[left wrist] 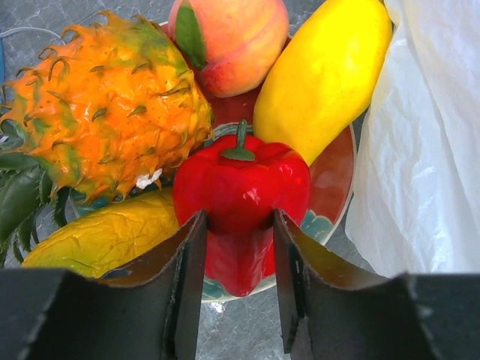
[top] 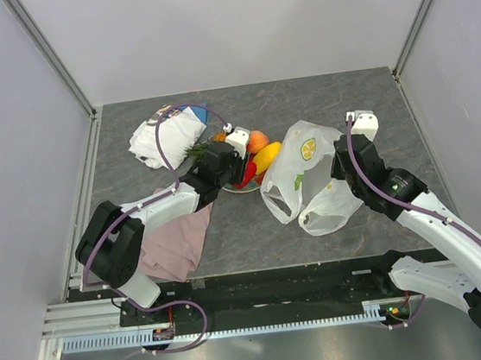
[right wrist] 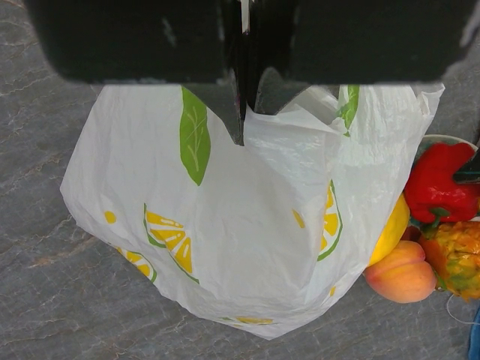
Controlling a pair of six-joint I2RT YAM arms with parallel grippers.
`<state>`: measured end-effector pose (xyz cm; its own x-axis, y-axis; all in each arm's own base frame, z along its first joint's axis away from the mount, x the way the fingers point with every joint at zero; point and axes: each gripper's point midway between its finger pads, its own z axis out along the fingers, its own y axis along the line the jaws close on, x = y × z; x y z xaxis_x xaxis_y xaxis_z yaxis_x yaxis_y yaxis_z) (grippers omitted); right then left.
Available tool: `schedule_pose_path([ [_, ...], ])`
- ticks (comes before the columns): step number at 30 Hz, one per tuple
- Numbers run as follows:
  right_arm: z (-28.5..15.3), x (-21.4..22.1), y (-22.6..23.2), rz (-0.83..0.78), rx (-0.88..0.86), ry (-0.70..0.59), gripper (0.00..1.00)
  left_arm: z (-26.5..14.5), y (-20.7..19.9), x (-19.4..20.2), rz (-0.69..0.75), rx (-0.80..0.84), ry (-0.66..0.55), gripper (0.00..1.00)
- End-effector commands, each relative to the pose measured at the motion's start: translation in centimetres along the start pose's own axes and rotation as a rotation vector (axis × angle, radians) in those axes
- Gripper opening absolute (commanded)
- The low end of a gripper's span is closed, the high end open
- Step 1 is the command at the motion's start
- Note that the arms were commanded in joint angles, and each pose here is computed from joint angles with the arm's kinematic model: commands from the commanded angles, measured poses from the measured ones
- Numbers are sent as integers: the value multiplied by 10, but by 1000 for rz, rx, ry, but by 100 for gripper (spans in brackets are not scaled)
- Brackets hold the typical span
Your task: Place the fruits into the plastic bag
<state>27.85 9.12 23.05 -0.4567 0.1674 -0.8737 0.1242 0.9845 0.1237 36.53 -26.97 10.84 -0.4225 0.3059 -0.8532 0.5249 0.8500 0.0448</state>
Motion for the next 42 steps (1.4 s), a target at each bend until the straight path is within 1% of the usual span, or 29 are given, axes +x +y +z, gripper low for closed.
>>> schedule_pose_path([
  [1, -3, -6, 1, 20, -12, -24, 0, -10, -9, -17, -10, 52, -52, 37],
  [2, -3, -6, 1, 19, -12, -24, 0, -11, -10, -17, -16, 57, -53, 37],
  [4, -3, -6, 1, 19, -12, -22, 0, -14, -10, -19, -22, 60, -60, 40],
  [5, -3, -6, 2, 21, -14, -23, 0, -15, -10, -20, -27, 60, -63, 50],
  [7, -3, -6, 2, 22, -15, -21, 0, -19, -11, -20, -33, 62, -66, 62],
  [8, -3, -5, 2, 22, -18, -20, 0, -19, -11, -19, -36, 64, -64, 70],
  [11, -4, -6, 2, 25, -20, -23, 0, -18, -10, -17, -31, 62, -65, 76],
  [27, -7, -5, 2, 31, -34, -21, 0, 6, -9, -2, -27, 40, -6, 82],
  [42, -6, -4, 4, 31, -46, -20, 0, 18, -3, 5, -14, -3, -9, 85],
])
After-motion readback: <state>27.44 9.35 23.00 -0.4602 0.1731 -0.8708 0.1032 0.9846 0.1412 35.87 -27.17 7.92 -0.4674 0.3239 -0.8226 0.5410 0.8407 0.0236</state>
